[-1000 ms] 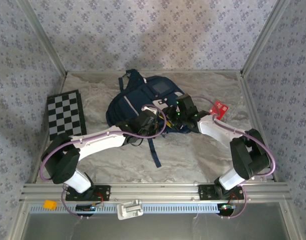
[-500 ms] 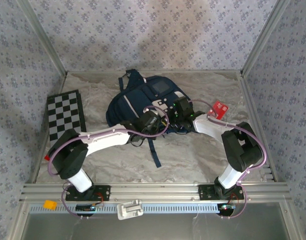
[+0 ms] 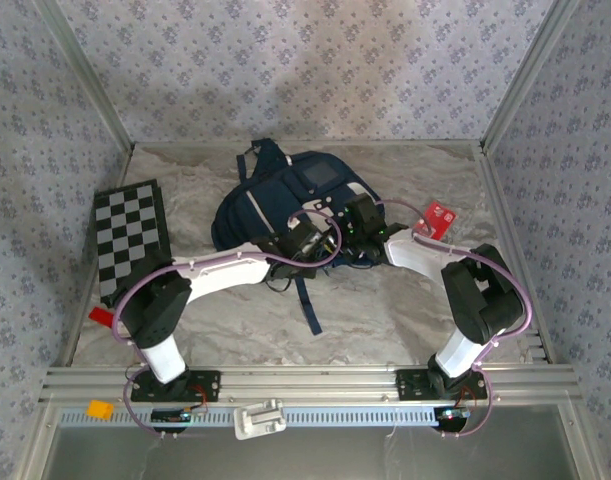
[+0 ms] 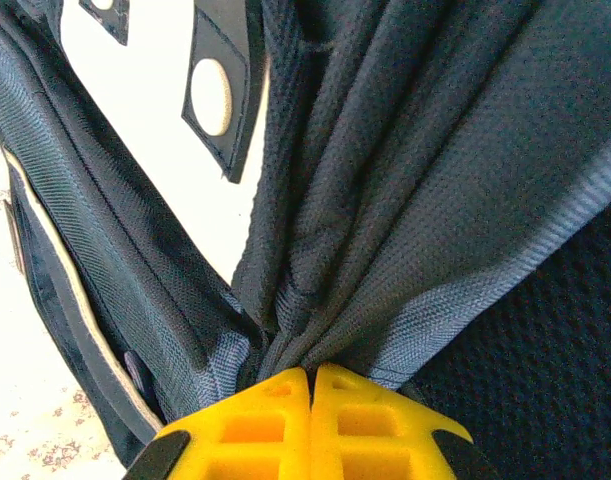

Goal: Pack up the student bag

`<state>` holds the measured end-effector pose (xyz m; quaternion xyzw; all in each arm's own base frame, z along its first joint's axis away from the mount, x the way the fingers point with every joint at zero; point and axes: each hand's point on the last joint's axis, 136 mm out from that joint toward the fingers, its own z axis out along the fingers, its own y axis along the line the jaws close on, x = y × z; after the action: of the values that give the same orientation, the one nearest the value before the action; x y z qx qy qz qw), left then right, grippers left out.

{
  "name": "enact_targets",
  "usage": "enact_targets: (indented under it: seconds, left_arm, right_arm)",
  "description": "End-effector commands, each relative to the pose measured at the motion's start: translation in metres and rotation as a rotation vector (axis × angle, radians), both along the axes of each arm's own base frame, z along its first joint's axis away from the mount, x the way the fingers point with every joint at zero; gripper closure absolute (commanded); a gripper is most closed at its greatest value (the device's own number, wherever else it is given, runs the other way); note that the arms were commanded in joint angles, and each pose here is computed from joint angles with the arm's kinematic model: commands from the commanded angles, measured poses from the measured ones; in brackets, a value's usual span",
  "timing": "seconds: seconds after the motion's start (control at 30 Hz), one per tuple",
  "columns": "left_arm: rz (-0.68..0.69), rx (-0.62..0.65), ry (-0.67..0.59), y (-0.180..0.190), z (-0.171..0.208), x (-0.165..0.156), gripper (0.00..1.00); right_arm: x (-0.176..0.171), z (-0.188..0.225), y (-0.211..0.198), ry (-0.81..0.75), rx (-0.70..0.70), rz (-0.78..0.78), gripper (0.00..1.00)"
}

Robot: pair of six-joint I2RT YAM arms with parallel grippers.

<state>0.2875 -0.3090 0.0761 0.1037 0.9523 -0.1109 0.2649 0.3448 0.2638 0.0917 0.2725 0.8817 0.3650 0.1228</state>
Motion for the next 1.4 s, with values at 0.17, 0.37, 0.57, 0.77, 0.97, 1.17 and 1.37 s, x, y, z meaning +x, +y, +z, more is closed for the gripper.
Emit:
enact_targets:
  seconds: [0.17,0.37,0.57,0.77,0.97,1.17,1.37]
  left_arm:
    - [0.068,-0.009,0.004,-0.010,-0.001,0.015,0.74]
    - [0.067,-0.015,-0.064,-0.015,0.018,0.030,0.86]
    - [0.077,-0.013,-0.079,0.004,0.032,0.024,1.00]
    - [0.046,0.024,-0.064,0.032,0.032,0.010,1.00]
    - [-0.026,0.134,-0.008,0.054,0.012,-0.005,1.00]
    - [-0.053,0.163,0.044,0.051,-0.006,-0.002,1.00]
    - [-0.007,0.144,0.048,0.043,-0.013,0.015,0.82]
  right_arm:
    - [0.007,0.005,0.007,-0.043,0.017,-0.022,1.00]
    - [0.004,0.001,0.002,-0.037,0.002,-0.033,1.00]
    - [0.010,0.002,-0.013,-0.055,-0.027,-0.047,1.00]
    - [0.023,0.004,-0.032,-0.069,-0.061,-0.056,1.00]
    - [0.033,0.012,-0.044,-0.089,-0.083,-0.064,1.00]
    - [0.034,0.017,-0.037,-0.099,-0.073,-0.048,1.00]
    - [0.032,0.020,-0.033,-0.099,-0.064,-0.037,1.00]
